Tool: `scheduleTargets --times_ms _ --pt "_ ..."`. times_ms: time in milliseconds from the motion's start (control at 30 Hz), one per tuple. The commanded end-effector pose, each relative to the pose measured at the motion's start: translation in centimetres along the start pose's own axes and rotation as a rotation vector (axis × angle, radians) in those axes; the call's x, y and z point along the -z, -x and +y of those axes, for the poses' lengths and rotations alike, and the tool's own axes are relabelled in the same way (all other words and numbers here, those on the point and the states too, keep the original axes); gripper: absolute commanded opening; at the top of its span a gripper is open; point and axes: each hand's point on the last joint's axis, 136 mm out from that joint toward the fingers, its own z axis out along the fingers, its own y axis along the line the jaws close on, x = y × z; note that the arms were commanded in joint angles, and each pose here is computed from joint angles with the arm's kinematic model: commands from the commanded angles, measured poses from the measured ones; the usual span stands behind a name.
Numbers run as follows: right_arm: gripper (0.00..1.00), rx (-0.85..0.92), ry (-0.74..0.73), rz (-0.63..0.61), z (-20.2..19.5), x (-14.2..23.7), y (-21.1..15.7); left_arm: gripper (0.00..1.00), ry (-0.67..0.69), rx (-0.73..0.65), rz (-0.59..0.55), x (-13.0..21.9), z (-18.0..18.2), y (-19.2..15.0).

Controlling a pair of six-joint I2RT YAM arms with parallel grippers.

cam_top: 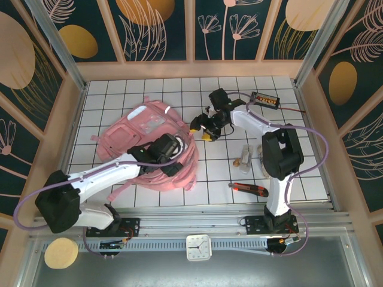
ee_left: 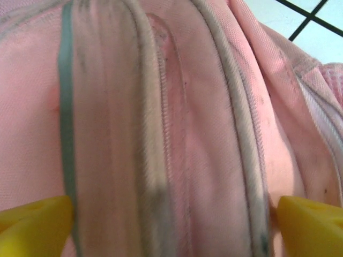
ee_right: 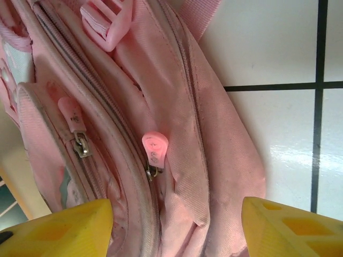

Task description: Pack books, pencil case, and school supplies into a backpack

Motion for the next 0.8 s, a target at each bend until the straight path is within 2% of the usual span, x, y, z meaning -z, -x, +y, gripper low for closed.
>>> scheduleTargets --times_ms 0,100,133,167,200,233,300,333,433,500,633,700,767 --pt "0.66 -0.026 0.053 -0.011 0.9 0.7 0.9 0.99 0.050 0.011 -0.019 -0.8 -0.3 1.5" --pt "0.66 -0.026 0.043 -0.028 0.2 0.8 1.1 0.97 0.073 0.029 -0.009 -1.9 -0.2 2.2" --pt "0.66 -0.027 0.047 -0.035 0.1 0.9 1.3 0.91 0.084 0.025 0.002 -2.3 -0.2 2.2" --pt "0.66 -0.028 0.052 -0.046 0.1 1.2 1.5 0.80 0.092 0.018 0.018 -2.9 -0.2 1.9" --pt "0.66 -0.024 0.056 -0.059 0.1 1.4 1.7 0.63 0.090 0.011 0.035 -3.4 -0.4 1.6" --pt "0.66 -0.012 0.064 -0.077 0.2 1.8 2.0 0.40 0.077 0.000 0.046 -3.8 -0.8 1.3" --pt "0.66 0.031 0.071 -0.117 0.4 2.8 2.7 0.05 0.079 -0.011 0.060 -4.1 -0.9 0.7" --pt "0.68 0.071 0.076 -0.142 0.5 3.3 3.0 0.00 0.093 -0.014 0.061 -4.0 -0.6 0.6" --pt "0.74 0.245 0.105 -0.287 1.5 5.7 4.1 0.00 0.077 -0.055 0.003 -2.1 -0.2 1.3" --pt "0.77 0.420 0.133 -0.432 2.8 8.2 4.4 0.00 0.071 -0.075 -0.067 0.1 0.7 2.5" --pt "0.77 0.827 0.248 -0.648 5.8 12.1 2.2 0.00 -0.153 -0.200 -0.285 5.7 -0.7 4.1" --pt "0.74 1.107 0.373 -0.602 7.6 12.7 -1.6 0.00 -0.184 -0.228 -0.338 7.9 -0.4 3.8" --pt "0.71 1.237 0.407 -0.529 8.3 12.1 -3.5 0.00 -0.219 -0.236 -0.302 8.7 -0.3 2.8"
